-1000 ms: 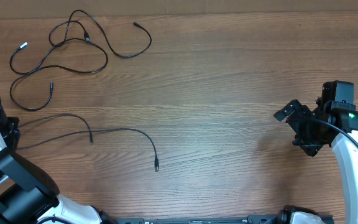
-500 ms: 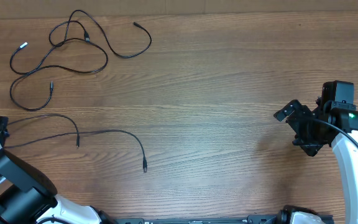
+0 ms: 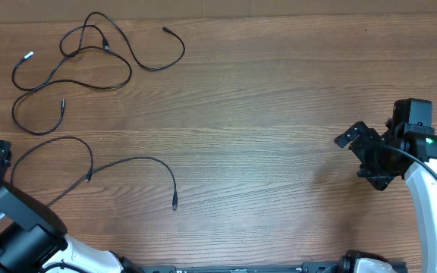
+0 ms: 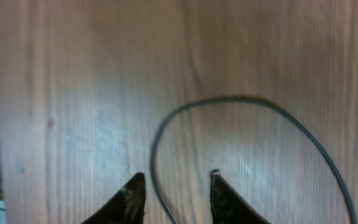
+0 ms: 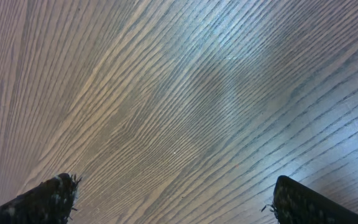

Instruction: Untangle cables

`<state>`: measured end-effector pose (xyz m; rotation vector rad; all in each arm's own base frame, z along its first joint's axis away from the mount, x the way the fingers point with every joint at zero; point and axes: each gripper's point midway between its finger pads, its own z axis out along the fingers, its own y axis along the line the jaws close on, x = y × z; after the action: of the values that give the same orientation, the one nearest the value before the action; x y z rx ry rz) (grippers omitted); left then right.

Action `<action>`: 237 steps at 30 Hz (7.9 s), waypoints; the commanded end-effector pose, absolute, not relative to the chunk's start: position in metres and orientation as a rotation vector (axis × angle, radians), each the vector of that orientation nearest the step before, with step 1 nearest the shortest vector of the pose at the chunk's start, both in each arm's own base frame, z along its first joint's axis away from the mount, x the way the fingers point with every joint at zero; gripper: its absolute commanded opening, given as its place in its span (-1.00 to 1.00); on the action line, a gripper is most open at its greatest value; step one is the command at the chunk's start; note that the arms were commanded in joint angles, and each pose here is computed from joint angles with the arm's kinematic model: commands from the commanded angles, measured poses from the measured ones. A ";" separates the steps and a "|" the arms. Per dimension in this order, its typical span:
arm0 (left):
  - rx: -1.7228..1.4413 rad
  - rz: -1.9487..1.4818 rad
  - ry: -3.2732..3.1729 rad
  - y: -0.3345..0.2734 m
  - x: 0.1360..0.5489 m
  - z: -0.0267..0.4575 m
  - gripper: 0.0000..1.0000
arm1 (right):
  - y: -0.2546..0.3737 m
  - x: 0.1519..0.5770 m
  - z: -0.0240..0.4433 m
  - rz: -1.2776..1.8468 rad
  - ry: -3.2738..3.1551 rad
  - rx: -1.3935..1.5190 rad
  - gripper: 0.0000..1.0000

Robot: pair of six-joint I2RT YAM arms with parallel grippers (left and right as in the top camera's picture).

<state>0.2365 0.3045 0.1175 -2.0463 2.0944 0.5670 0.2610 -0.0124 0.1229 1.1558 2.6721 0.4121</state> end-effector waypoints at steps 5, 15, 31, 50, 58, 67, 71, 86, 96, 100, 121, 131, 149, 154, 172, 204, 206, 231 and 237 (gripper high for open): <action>-1.608 -0.065 2.541 0.241 0.292 0.098 -0.10 | -0.016 0.267 0.132 0.407 2.643 1.136 1.00; -1.192 -0.525 2.815 0.115 0.333 0.090 0.69 | -0.016 0.267 0.132 0.407 2.643 1.136 1.00; -1.301 -0.268 3.070 -0.046 0.291 0.012 0.98 | -0.016 0.267 0.132 0.407 2.643 1.136 1.00; -1.520 -0.050 2.946 -0.052 0.276 -0.009 -0.07 | -0.016 0.267 0.132 0.407 2.643 1.136 1.00; -1.467 0.056 2.896 -0.037 0.282 -0.018 -0.60 | -0.016 0.267 0.132 0.407 2.643 1.136 1.00; -1.511 -0.031 2.832 -0.037 0.297 -0.019 -0.92 | -0.016 0.267 0.132 0.407 2.643 1.136 1.00; -1.613 -0.221 2.821 -0.043 0.303 -0.016 -0.91 | -0.016 0.267 0.132 0.407 2.643 1.136 1.00; -2.034 -0.624 2.570 -0.004 0.316 -0.004 -0.91 | -0.016 0.267 0.132 0.407 2.643 1.136 1.00; -1.945 -0.852 2.503 0.004 0.345 0.016 -0.92 | -0.016 0.267 0.132 0.407 2.643 1.136 1.00; -1.893 -0.923 2.481 0.003 0.361 0.030 -0.91 | -0.016 0.267 0.132 0.407 2.643 1.136 1.00; -1.654 -0.832 2.500 0.023 0.385 0.048 0.16 | -0.016 0.267 0.132 0.407 2.643 1.136 1.00; -1.353 -0.765 2.684 0.021 0.385 0.093 0.32 | -0.016 0.267 0.132 0.407 2.643 1.136 1.00; -1.170 -0.369 2.975 -0.027 0.338 0.050 0.78 | -0.016 0.267 0.132 0.407 2.643 1.136 1.00; -1.192 -0.214 2.995 -0.040 0.322 0.030 0.36 | -0.016 0.267 0.132 0.407 2.643 1.136 1.00; -1.166 -0.045 2.901 -0.036 0.337 0.008 -0.03 | -0.016 0.267 0.132 0.407 2.643 1.136 1.00; -1.506 -0.292 2.782 -0.004 0.357 -0.024 -0.92 | -0.016 0.267 0.132 0.407 2.643 1.136 1.00; -1.536 -0.281 2.762 0.005 0.357 -0.023 -0.91 | -0.016 0.267 0.132 0.407 2.643 1.136 1.00; -1.283 -0.052 2.852 0.057 0.377 0.064 1.00 | -0.016 0.267 0.132 0.407 2.643 1.136 1.00; -1.503 0.250 2.719 0.107 0.356 0.066 1.00 | -0.016 0.267 0.132 0.407 2.643 1.136 1.00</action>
<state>0.3660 0.0641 0.0618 -1.3458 2.8459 0.0207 0.2609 -0.0124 0.1229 1.1555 2.6726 0.4120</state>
